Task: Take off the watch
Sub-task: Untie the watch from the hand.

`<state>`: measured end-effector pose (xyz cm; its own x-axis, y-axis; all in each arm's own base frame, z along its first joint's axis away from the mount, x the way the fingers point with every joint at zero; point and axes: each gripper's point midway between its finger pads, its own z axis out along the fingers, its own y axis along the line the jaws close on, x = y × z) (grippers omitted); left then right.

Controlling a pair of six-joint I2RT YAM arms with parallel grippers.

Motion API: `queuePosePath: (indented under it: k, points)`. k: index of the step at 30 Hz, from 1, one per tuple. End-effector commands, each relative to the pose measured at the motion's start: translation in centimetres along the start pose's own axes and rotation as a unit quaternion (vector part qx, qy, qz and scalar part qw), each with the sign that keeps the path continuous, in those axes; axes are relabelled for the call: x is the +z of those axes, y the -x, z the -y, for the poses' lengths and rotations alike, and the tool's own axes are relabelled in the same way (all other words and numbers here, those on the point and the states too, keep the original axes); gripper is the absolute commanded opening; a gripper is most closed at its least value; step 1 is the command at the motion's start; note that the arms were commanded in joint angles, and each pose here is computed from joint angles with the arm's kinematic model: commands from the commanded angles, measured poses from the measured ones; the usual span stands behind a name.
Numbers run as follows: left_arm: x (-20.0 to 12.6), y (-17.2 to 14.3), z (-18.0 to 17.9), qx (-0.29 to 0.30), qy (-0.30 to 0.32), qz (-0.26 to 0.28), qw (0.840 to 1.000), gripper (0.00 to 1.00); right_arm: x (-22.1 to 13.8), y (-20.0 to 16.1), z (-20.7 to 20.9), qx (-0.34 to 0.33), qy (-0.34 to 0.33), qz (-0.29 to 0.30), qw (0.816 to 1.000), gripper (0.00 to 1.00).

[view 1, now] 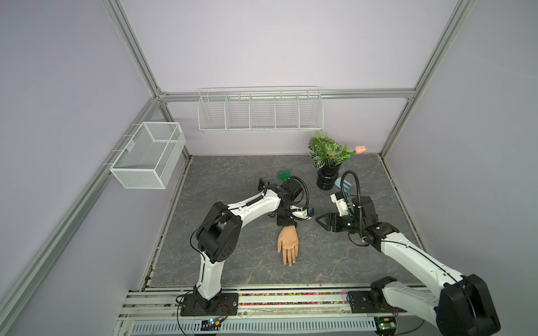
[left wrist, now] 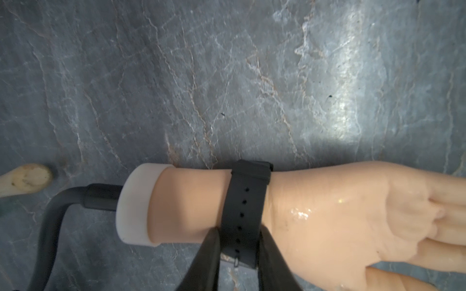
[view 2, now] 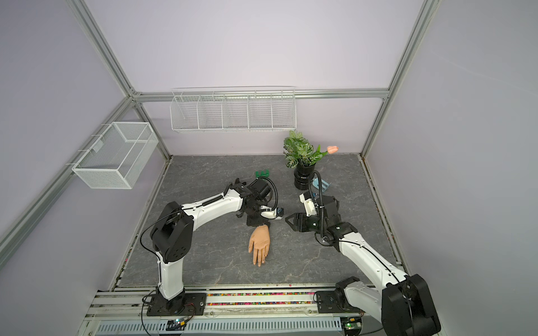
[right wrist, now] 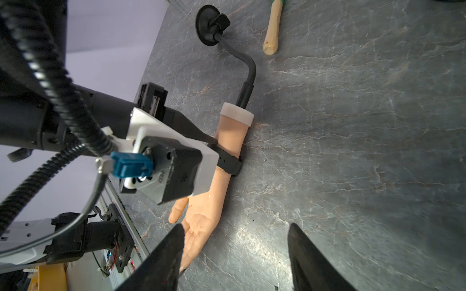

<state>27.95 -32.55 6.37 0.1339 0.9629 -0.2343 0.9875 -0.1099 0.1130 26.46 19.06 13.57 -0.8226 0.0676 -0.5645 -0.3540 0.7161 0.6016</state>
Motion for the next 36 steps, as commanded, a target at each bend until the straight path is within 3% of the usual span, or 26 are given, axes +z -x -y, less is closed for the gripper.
queuePosePath:
  k: [1, 8, 15, 24, 36]
  points:
    - [0.8, -0.1, 0.9, 0.009, -0.024, -0.002, 1.000, 0.24, 0.2, -0.1, 0.3, 0.020, 0.004, 0.013, 1.000, 0.67]
    - [-0.2, 1.1, 0.6, -0.050, 0.021, 0.065, 0.996, 0.21, 2.7, -0.5, 0.9, 0.072, 0.041, 0.040, 0.996, 0.65]
    - [-1.0, 1.6, 0.3, -0.121, 0.079, 0.141, 0.979, 0.20, 7.0, -2.7, -0.1, 0.086, 0.068, -0.003, 0.994, 0.63]
    - [-0.6, 1.4, 0.5, -0.141, 0.082, 0.149, 0.975, 0.20, 11.3, -3.6, -0.3, 0.120, 0.085, -0.020, 0.989, 0.59]
    - [-2.2, 1.6, 0.5, -0.153, 0.100, 0.178, 0.967, 0.20, 12.0, -4.8, 3.5, 0.164, -0.006, -0.017, 0.986, 0.43]
